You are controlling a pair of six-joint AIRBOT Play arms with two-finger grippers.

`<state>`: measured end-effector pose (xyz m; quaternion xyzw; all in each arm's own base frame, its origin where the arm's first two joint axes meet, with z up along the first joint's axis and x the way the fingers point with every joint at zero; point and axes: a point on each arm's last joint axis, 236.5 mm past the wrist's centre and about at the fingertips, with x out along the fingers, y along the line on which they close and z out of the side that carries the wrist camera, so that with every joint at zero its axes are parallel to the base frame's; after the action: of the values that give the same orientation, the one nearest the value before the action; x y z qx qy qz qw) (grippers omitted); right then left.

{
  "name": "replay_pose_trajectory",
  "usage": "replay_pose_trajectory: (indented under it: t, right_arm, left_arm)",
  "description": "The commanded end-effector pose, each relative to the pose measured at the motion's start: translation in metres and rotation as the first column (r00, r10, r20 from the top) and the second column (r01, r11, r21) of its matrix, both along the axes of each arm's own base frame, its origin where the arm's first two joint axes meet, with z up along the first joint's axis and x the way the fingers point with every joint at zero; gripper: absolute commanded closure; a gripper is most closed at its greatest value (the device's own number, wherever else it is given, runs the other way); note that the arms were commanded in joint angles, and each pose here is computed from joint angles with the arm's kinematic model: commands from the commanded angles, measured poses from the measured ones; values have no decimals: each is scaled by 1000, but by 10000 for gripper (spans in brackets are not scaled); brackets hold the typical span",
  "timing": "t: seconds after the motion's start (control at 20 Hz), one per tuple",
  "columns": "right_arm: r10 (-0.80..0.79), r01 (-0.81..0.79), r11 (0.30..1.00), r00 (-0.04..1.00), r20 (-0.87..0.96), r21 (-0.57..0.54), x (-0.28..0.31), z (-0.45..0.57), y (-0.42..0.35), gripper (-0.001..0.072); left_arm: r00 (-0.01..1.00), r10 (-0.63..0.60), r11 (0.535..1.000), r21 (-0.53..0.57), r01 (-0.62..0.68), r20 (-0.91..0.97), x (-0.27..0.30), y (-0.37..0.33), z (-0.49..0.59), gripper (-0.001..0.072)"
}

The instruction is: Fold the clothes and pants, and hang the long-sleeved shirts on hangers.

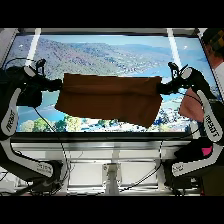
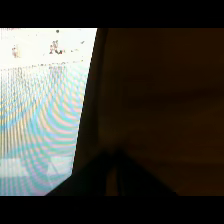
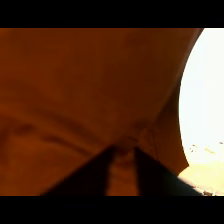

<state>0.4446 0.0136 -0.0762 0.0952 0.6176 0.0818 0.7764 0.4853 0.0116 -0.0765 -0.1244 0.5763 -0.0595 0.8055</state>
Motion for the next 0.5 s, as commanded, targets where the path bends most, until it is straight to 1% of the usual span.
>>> replay_pose_trajectory:
  t: [0.0,0.05,0.1,0.2,0.35,0.45]
  right_arm:
    - [-2,2,1000,1000,-21,4,-6,-4,1,231]
    - [-3,3,1000,1000,-19,4,-6,-3,1,231]
    - [-2,2,1000,1000,-15,2,-5,-2,1,231]
    - [2,-2,1000,1000,3,-7,-4,5,-1,232]
    - [21,-19,998,999,45,-61,-3,23,-11,233]
    - [11,-6,997,998,65,-75,-5,37,-22,233]
  left_arm:
    - [1000,1,1000,-3,-1,-7,-1,0,-1,313]
    - [1000,1,1000,-3,-1,-7,-1,0,-1,75]
    - [1000,1,1000,-4,-1,-8,-2,0,-1,3]
    - [1000,-2,1000,-6,1,-13,-4,0,2,3]
    - [1000,-17,1000,-6,17,-9,-10,2,18,7]
    - [997,-81,997,13,81,5,-20,7,37,13]
